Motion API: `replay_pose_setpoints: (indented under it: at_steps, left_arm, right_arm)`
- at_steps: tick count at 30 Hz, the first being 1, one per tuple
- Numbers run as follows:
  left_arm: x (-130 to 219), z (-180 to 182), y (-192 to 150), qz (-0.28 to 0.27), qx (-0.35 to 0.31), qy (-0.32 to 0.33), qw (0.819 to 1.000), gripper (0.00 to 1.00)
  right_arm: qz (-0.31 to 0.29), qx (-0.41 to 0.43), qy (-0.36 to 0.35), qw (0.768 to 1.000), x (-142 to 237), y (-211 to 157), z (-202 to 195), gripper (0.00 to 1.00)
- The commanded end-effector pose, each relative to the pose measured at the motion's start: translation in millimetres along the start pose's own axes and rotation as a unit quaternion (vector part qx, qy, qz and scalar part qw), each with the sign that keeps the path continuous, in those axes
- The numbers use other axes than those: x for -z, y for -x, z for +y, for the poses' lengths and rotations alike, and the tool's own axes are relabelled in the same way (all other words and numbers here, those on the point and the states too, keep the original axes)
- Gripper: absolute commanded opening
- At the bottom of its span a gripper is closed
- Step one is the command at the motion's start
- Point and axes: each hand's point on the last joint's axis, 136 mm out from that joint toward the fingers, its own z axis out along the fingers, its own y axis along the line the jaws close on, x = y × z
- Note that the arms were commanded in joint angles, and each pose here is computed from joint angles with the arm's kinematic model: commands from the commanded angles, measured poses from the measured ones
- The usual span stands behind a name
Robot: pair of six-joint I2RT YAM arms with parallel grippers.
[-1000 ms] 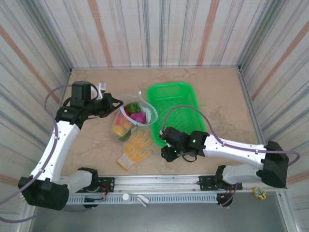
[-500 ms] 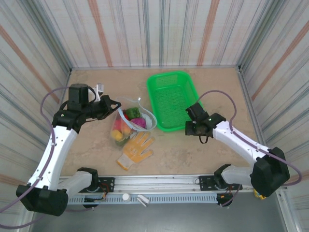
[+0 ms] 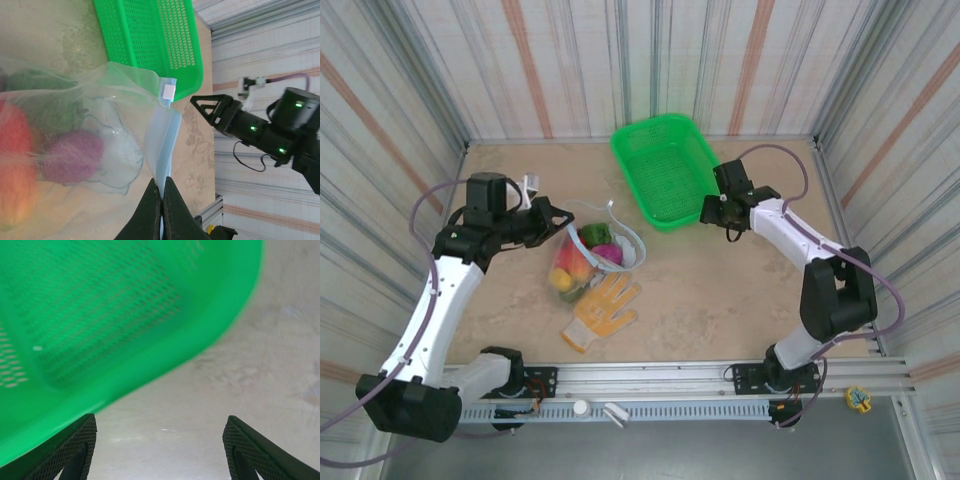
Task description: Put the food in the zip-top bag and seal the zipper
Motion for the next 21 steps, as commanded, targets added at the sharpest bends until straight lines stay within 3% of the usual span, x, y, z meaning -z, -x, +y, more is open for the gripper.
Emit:
replay_pose_setpoints:
  at_steps: [1, 4, 8, 17, 20, 21]
  left_arm:
    - [-6, -3, -8, 0.021, -0.002, -0.016, 1.000, 0.00]
    - [-8, -3, -9, 0.024, -0.006, -0.016, 1.000, 0.00]
    - [-8, -5, -8, 0.021, -0.013, -0.014, 1.000, 0.00]
    - [-2, -8, -6, 0.013, -0.018, -0.012, 1.000, 0.00]
    - [-1, -9, -5, 0.009, -0.019, -0.012, 1.000, 0.00]
    - [0, -10, -5, 0.008, -0.020, -0.012, 1.000, 0.00]
  right_arm:
    - [-0.068, 0.122, 0.122, 0.983, 59, 7, 74, 0.70]
    - [-0.048, 0.207, 0.259, 0.942, 94, -24, 139, 0.66]
    - [-0.040, 0.276, 0.327, 0.903, 109, -50, 191, 0.64]
    - [-0.024, 0.291, 0.324, 0.900, 80, -43, 241, 0.56]
    - [-0.016, 0.295, 0.311, 0.903, 66, -41, 247, 0.45]
    - [-0.012, 0.298, 0.310, 0.903, 63, -41, 250, 0.35]
